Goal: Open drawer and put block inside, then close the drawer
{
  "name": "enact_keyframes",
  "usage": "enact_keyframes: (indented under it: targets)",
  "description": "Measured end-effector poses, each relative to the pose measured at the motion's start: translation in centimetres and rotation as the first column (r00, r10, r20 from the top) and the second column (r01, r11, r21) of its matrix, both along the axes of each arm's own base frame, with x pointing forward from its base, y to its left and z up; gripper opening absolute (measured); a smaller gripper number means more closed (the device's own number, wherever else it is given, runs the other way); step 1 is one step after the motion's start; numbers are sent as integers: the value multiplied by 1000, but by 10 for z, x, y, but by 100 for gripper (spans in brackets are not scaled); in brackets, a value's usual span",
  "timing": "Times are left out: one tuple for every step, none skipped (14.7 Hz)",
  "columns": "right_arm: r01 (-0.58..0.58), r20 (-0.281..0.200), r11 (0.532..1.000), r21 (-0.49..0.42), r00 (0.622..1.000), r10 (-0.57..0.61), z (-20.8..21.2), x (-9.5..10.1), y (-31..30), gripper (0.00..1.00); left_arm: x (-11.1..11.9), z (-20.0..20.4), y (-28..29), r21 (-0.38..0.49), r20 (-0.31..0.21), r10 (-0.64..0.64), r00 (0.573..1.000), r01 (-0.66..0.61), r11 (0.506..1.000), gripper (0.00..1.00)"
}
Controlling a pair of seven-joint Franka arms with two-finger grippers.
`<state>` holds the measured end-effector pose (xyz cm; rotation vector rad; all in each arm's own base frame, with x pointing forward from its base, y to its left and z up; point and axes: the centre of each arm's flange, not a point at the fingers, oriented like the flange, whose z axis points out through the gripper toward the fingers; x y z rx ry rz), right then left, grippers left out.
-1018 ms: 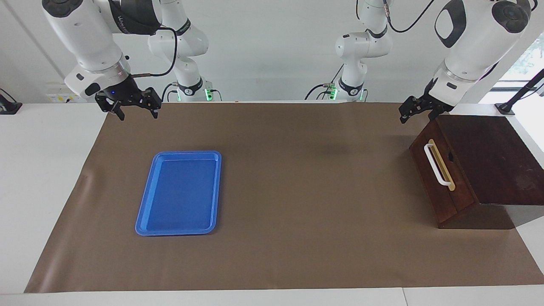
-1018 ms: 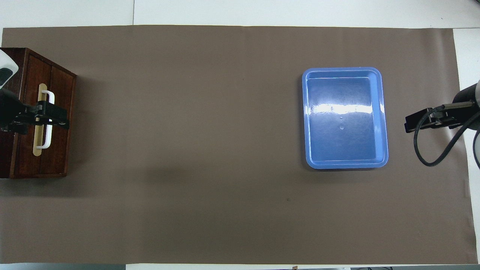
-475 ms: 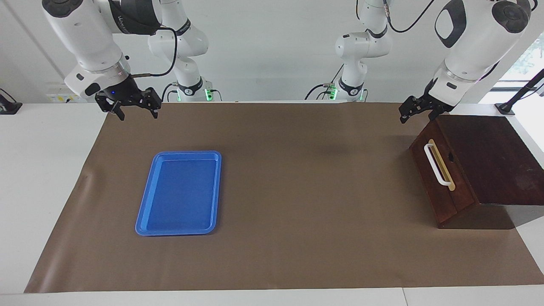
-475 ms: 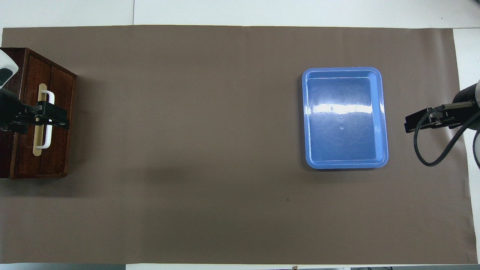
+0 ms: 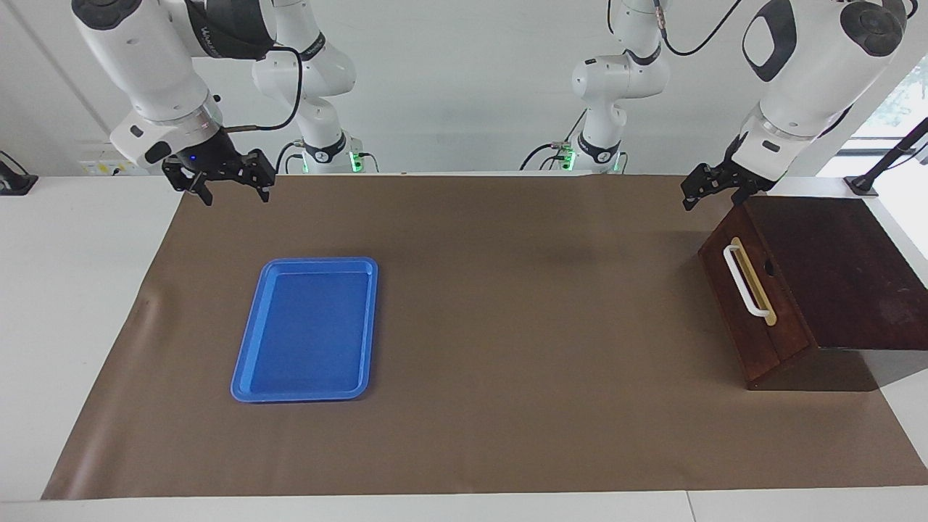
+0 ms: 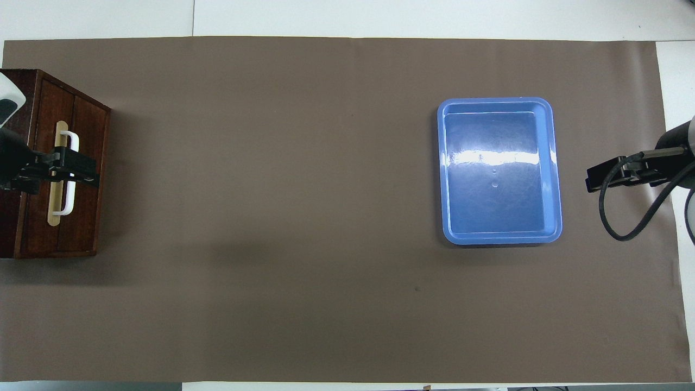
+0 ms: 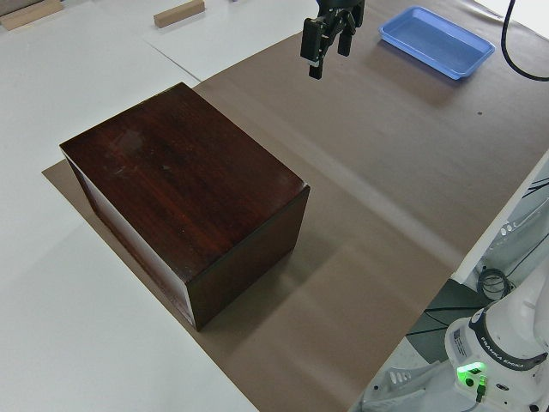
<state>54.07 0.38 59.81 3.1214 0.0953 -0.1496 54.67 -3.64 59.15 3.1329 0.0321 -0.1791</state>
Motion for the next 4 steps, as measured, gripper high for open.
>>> enact_keyframes:
  targets:
    - [0,0,1000,0,1000,0,0,0,0,100,0,0,0,0,0,-1,1000,1,1000,100]
    - [0,0,1000,0,1000,0,0,0,0,100,0,0,0,0,0,-1,1000,1,1000,100]
    - [0,0,1000,0,1000,0,0,0,0,100,0,0,0,0,0,-2,1000,2,1000,100]
    - [0,-2,1000,0,1000,0,0,0,0,100,0,0,0,0,1,-3,1000,3,1000,100]
